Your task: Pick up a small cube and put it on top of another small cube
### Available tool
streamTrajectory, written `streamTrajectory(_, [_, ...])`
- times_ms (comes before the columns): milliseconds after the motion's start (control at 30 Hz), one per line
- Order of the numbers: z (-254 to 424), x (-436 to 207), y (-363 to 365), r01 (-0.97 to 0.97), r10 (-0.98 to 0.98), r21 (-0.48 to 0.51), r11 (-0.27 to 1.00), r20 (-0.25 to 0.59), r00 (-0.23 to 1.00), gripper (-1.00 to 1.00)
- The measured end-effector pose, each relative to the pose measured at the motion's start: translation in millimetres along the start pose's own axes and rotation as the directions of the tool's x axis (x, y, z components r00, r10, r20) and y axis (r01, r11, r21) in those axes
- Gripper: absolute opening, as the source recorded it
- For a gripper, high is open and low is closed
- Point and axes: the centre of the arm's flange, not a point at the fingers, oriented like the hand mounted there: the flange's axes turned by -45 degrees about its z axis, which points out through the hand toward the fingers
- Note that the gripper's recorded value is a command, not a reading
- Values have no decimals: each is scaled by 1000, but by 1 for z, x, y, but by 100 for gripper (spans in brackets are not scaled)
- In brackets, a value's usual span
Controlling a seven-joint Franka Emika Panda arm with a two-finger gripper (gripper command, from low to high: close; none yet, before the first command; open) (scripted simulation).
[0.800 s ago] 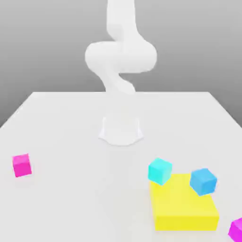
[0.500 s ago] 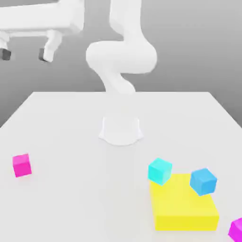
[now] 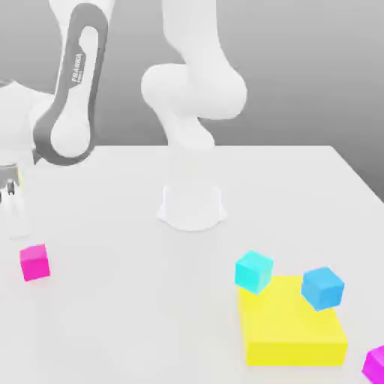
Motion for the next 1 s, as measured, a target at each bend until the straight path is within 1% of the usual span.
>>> streamTrajectory(100, [32,-1,2,-3,3,-2,1000,3,1000,0])
streamTrajectory(133, [41,-2,2,-4,4,-2,1000,4,1000,-100])
streamTrajectory(367, [43,-2,2,-5,5,-2,1000,4,1000,-100])
streamTrajectory(567, [-11,-2,0,-1,1,0,1000,4,1000,-100])
streamTrajectory(633, [-22,-8,-33,75,-75,7,997,6,997,-100])
streamTrajectory(767, [-39,-43,-131,313,-313,20,949,7,950,-100])
streamTrajectory(867, [-52,-81,-192,466,-466,28,885,7,885,-100])
streamTrajectory(1000, [-69,-147,-261,646,-646,33,763,5,763,-100])
